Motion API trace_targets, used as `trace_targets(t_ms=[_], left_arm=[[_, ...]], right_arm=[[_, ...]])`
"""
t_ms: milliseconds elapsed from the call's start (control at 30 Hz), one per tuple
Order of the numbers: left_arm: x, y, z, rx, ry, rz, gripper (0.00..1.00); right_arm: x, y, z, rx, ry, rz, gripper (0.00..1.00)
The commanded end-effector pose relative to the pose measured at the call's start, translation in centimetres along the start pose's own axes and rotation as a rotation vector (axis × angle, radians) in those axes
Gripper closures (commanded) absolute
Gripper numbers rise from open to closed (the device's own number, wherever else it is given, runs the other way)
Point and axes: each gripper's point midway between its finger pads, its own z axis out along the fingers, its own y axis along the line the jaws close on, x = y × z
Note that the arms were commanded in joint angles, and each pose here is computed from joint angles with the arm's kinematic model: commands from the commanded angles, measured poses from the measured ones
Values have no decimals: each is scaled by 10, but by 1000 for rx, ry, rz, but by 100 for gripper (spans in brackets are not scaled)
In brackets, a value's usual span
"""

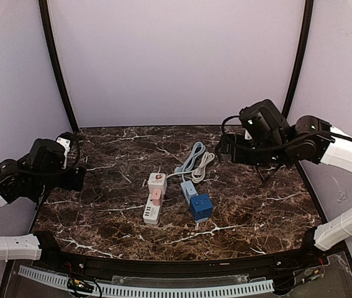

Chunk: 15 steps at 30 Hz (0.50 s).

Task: Insert the plug

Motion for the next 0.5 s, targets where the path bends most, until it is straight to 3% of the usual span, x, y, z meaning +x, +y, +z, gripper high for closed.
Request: trace_targets(t_ms=[0,233,467], left_arm=[[-13,4,4,-45,-47,36,1],[-27,12,14,-110,-39,45,1],[-24,29,25,-140,15,-21,1]], right_arm=[[-15,-19,-13,24,-105,-4,2],[-16,-43,-2,95,-105,-15,1],[16,-63,36,254,68,-31,1]])
